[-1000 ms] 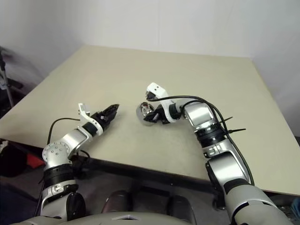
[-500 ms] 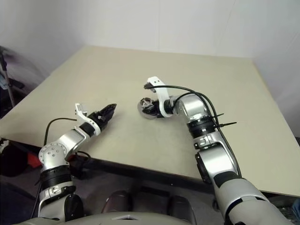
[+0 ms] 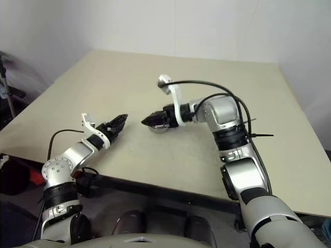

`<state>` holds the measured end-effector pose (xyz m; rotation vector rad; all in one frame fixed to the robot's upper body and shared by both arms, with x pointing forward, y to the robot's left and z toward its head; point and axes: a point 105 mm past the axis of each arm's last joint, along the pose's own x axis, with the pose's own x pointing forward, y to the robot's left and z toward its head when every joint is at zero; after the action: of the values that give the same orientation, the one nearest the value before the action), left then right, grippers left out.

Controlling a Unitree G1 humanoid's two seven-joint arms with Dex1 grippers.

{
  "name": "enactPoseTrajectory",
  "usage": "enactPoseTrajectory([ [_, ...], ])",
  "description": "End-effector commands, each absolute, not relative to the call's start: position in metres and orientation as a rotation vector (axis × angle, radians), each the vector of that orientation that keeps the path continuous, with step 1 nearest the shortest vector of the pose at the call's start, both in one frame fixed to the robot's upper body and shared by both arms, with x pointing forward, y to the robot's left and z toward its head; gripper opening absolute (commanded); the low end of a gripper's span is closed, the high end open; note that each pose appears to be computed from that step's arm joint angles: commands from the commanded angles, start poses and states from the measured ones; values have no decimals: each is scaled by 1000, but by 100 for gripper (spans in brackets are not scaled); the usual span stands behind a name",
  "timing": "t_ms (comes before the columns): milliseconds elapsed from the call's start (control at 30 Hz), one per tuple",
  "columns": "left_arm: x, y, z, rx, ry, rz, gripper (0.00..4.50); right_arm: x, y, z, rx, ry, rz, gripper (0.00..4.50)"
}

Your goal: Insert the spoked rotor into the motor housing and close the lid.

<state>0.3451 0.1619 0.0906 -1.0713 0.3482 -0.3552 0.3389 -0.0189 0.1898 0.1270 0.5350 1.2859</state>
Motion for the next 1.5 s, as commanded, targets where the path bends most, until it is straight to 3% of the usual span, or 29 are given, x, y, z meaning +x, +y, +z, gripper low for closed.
enactPoseTrajectory([
  [33,349,160,103,-1059,311,-391,297,355,-31,233,128,342,1219,264],
  [200,350,157,102,-1044,324,-408,297,398,-82,225,51,242,917,264],
  [367,351,157,102,-1027,336,-416,297,416,-153,187,-102,279,661,107],
  [467,353,161,101,-1011,345,-417,297,406,-184,159,-206,342,608,3],
  [600,354,161,103,-1003,351,-426,297,370,-190,133,-249,430,751,3],
  [733,354,160,101,-1000,361,-430,297,345,-170,134,-214,436,900,3],
  [1167,353,170,107,-995,322,-406,297,373,-114,146,-117,351,922,3],
  [1500,350,184,107,-999,291,-357,297,368,-69,138,-51,356,1005,3],
])
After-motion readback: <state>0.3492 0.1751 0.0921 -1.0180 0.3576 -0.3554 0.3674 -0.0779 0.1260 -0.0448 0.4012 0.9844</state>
